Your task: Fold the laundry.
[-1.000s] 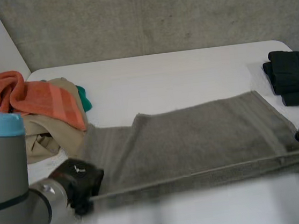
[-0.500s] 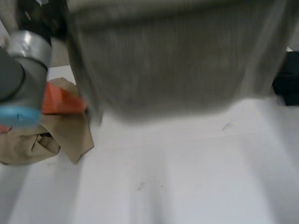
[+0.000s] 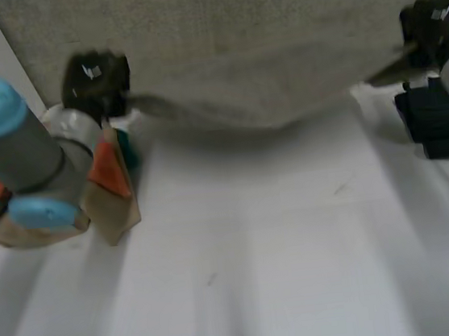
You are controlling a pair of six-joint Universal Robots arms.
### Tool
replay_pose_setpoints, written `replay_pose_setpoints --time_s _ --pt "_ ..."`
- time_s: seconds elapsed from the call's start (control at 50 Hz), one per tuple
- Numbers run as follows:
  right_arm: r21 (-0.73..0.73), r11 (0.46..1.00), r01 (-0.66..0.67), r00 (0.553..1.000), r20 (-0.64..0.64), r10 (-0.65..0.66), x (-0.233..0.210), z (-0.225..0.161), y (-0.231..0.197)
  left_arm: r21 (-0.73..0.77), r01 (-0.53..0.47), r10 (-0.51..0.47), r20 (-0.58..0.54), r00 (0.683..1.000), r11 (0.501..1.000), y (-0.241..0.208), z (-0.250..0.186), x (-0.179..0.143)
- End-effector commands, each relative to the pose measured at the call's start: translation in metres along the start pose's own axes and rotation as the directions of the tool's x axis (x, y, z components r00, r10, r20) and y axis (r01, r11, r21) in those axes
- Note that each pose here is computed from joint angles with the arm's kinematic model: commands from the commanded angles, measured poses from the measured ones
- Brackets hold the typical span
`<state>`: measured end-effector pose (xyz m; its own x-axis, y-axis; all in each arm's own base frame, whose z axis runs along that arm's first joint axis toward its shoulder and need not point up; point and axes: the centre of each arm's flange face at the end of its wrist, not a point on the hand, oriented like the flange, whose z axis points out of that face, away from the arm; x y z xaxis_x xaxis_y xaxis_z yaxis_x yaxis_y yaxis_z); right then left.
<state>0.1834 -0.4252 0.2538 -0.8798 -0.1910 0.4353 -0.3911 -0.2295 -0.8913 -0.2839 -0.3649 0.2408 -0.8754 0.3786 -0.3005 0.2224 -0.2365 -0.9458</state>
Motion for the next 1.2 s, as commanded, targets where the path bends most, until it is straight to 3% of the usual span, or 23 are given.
replay_pose_setpoints --time_s 0.02,0.26,0.5,0.58,0.66,0.7,0.72,0.76,0.78,0.86,0.92,1.0,1.08,1.2 --pt "-0.213 0.977 0.027 0.994 0.105 -0.005 -0.025 -0.024 0.066 -0.155 -0.037 0.031 -0.046 0.998 0.987 0.072 -0.026 0.022" --pt "-0.299 0.954 0.038 0.995 0.096 -0.01 -0.013 -0.034 0.09 -0.248 -0.126 0.112 -0.07 0.991 0.96 0.103 -0.047 0.027" --pt "-0.366 0.93 0.038 0.991 0.136 0.013 -0.003 -0.049 0.082 -0.257 -0.103 0.083 -0.088 0.993 0.961 0.087 -0.065 0.027" --pt "-0.424 0.899 0.11 0.979 0.204 -0.023 0.001 -0.064 0.078 -0.293 -0.124 0.091 -0.123 0.988 0.948 0.072 -0.087 0.028" --pt "-0.514 0.814 0.27 0.938 0.332 -0.102 0.012 -0.093 0.074 -0.381 -0.187 0.118 -0.197 0.973 0.905 0.059 -0.124 0.03" --pt "-0.572 0.722 0.39 0.886 0.446 -0.125 0.019 -0.12 0.074 -0.45 -0.242 0.129 -0.267 0.955 0.86 0.051 -0.15 0.031" --pt "-0.601 0.645 0.472 0.84 0.529 -0.122 0.025 -0.139 0.074 -0.501 -0.289 0.13 -0.329 0.935 0.815 0.048 -0.17 0.033" --pt "-0.605 0.597 0.527 0.802 0.587 -0.113 0.03 -0.153 0.072 -0.546 -0.324 0.12 -0.376 0.919 0.772 0.046 -0.185 0.034" --pt "-0.577 0.579 0.575 0.767 0.627 -0.137 0.035 -0.158 0.07 -0.588 -0.354 0.101 -0.419 0.902 0.727 0.045 -0.197 0.035" --pt "-0.552 0.6 0.579 0.765 0.622 -0.167 0.033 -0.155 0.071 -0.652 -0.392 0.042 -0.484 0.874 0.649 0.038 -0.211 0.035" --pt "-0.553 0.613 0.564 0.779 0.603 -0.172 0.031 -0.15 0.075 -0.65 -0.38 0.038 -0.475 0.879 0.658 0.034 -0.204 0.035" --pt "-0.542 0.655 0.526 0.81 0.554 -0.192 0.024 -0.131 0.079 -0.598 -0.309 0.062 -0.397 0.916 0.74 0.028 -0.168 0.035" --pt "-0.544 0.721 0.429 0.879 0.435 -0.195 0.022 -0.102 0.083 -0.53 -0.242 0.077 -0.315 0.946 0.813 0.028 -0.131 0.034" --pt "-0.46 0.825 0.328 0.932 0.297 -0.206 0.013 -0.066 0.084 -0.423 -0.189 0.111 -0.203 0.973 0.886 0.036 -0.077 0.031"
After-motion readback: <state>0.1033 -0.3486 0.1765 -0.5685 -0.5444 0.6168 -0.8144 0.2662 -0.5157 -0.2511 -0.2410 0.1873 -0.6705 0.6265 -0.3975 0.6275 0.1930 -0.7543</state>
